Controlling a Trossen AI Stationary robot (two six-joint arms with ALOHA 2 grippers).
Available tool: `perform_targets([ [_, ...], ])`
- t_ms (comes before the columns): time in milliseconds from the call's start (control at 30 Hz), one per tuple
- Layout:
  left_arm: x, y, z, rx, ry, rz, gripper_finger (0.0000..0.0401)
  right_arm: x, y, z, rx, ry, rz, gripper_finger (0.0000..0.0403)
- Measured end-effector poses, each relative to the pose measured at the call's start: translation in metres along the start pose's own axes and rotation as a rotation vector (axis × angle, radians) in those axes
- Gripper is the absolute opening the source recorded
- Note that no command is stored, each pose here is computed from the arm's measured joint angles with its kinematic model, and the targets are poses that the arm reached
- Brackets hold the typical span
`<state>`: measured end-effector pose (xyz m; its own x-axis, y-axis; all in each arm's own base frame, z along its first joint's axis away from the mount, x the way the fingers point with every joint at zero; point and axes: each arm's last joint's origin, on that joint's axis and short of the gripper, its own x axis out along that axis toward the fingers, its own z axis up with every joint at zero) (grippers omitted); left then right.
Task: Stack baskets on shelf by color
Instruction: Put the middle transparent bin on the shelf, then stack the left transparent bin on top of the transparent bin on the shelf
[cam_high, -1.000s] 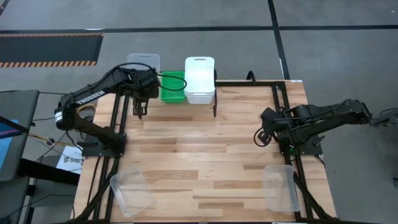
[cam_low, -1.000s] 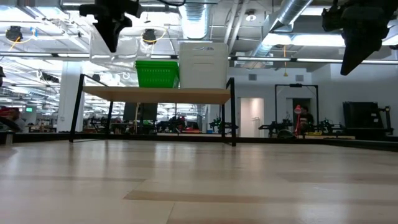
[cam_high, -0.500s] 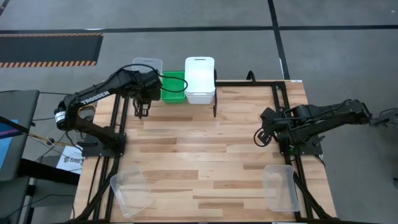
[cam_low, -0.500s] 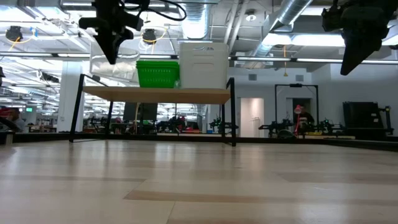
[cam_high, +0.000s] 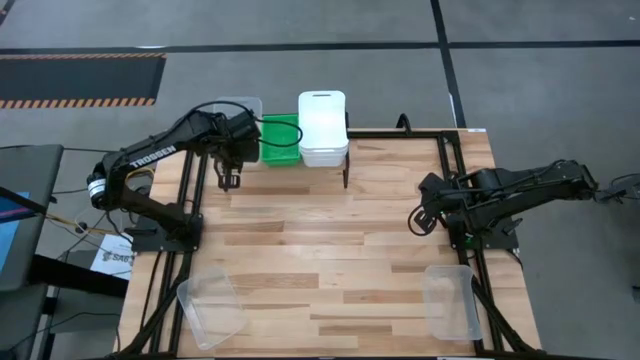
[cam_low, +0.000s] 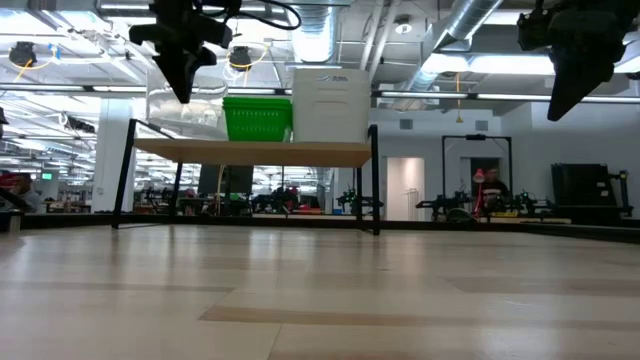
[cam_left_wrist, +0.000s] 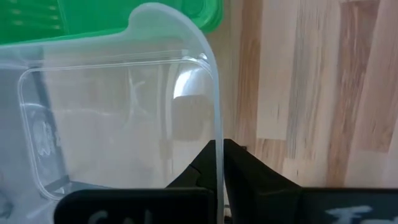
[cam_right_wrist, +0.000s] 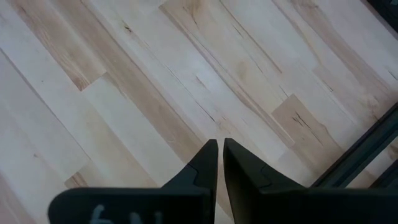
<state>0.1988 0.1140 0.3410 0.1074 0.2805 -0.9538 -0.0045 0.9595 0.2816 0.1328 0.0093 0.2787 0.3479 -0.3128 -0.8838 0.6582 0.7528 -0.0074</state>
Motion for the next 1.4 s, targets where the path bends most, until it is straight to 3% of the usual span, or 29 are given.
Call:
perform_targets([
  [500,0.003,0.015,-0.003,-0.073,-0.048,0.005,0.0059,0.0,0.0,0.0,0.0,0.001,0.0,0.0052],
  [800,0.003,0.017,-0.002,-0.083,-0.053,0.043,0.0062,0.0,0.0,0.0,-0.001,0.001,0.0,0.0052],
  [1200,-0.001,0.012,0.002,-0.18,-0.128,-0.057,0.0065,0.0,0.0,0.0,0.0,0.001,0.0,0.0052],
  [1400,-0.018,0.017,0.004,-0.244,-0.188,-0.041,0.011,0.0,0.0,0.0,0.0,0.001,0.001,0.0052],
])
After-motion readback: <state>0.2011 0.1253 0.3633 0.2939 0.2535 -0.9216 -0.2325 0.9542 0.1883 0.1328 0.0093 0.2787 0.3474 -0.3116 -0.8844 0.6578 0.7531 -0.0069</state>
